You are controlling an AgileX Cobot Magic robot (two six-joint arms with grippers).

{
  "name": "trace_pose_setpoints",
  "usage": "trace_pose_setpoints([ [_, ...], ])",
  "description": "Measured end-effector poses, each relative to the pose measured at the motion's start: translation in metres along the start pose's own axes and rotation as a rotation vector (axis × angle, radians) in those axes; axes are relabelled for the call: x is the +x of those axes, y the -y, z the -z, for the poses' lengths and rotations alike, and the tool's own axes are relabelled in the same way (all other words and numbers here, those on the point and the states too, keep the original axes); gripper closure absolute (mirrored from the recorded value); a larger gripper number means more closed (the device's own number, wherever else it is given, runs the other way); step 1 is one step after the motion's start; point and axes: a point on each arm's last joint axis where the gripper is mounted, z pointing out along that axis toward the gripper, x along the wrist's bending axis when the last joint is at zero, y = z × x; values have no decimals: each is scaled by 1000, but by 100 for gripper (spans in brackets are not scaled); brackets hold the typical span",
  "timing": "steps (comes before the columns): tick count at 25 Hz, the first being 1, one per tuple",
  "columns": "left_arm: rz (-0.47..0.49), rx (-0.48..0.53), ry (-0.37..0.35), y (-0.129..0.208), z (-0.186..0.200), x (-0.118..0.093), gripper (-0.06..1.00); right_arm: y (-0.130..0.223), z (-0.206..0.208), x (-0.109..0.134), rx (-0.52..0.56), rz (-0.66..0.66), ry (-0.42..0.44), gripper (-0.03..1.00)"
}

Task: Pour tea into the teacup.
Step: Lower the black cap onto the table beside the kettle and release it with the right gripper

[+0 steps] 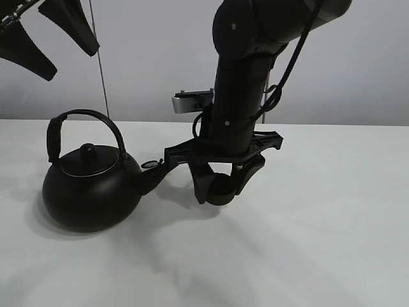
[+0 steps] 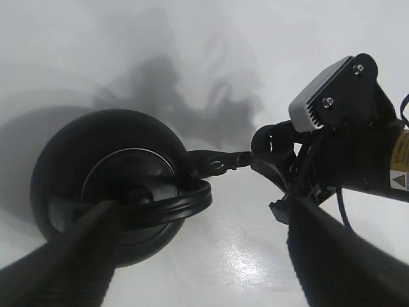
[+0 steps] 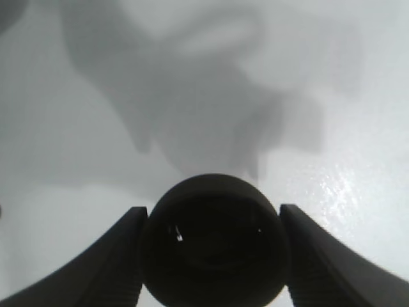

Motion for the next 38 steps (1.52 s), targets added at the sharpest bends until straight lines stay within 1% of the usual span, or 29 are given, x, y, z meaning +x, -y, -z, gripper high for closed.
trace_pose_setpoints([
  [4, 0, 0, 0, 0, 0, 0, 42, -2, -5, 1, -16, -6, -8, 57],
  [10, 0, 0, 0, 0, 0, 0, 42, 0, -22, 1, 15, -15, -14, 57],
  [38, 0, 0, 0, 0, 0, 0, 42, -1, -22, 3, 1, -37, -35, 57],
])
